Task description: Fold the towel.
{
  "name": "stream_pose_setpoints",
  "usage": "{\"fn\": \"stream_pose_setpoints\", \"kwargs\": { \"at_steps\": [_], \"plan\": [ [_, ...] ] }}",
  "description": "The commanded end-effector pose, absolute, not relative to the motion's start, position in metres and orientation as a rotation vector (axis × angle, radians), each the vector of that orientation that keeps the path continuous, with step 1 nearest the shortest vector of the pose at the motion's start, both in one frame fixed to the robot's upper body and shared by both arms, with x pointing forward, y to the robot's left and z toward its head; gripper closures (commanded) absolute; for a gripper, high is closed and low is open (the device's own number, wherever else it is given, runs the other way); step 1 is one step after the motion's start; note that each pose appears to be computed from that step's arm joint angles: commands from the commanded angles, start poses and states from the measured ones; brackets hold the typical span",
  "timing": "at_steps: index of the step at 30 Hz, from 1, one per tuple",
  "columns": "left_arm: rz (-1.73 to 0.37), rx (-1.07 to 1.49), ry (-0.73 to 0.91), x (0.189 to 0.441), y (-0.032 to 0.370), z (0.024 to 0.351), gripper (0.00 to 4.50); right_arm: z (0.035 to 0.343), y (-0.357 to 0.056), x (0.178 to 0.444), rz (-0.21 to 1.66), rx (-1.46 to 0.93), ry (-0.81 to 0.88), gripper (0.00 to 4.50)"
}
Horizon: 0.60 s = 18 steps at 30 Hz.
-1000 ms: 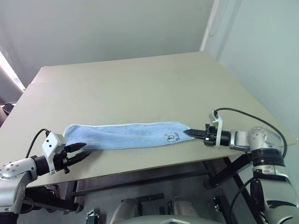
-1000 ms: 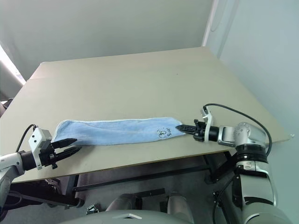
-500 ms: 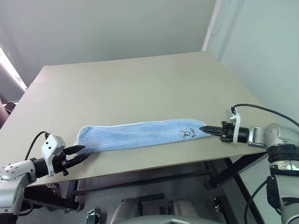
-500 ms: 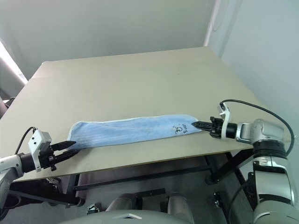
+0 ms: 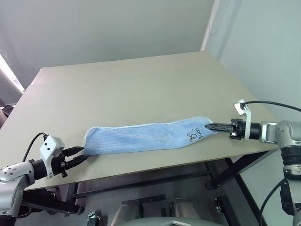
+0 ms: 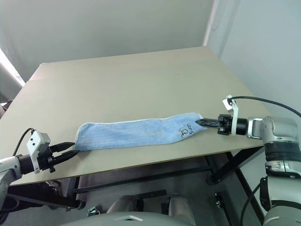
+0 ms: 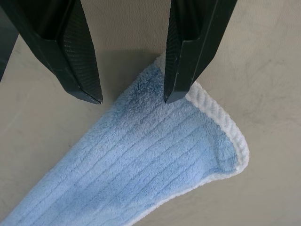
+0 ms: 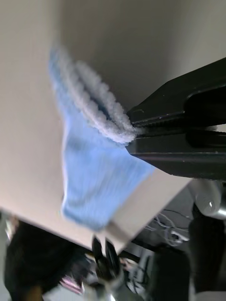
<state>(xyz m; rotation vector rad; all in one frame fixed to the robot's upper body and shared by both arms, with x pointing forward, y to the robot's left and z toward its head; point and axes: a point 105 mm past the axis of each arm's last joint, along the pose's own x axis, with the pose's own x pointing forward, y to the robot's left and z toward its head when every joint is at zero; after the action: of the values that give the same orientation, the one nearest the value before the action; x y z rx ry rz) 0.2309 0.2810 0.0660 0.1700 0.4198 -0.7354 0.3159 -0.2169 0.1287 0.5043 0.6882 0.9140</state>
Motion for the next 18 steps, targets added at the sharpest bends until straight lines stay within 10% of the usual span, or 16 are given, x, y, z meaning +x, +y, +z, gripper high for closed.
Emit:
{"fn": "stream_pose_setpoints", "kwargs": {
  "at_steps": [1,18],
  "plan": [
    [-0.729,0.193,0.398,0.232,0.282,0.074,2.32,0.165,-0.191,0.319,1.038,0.500,0.586,4.46],
    [-0.698,0.192,0.402,0.231,0.279,0.074,2.32,0.128,-0.044,0.323,1.310,0.403,0.670,4.46]
  ]
}}
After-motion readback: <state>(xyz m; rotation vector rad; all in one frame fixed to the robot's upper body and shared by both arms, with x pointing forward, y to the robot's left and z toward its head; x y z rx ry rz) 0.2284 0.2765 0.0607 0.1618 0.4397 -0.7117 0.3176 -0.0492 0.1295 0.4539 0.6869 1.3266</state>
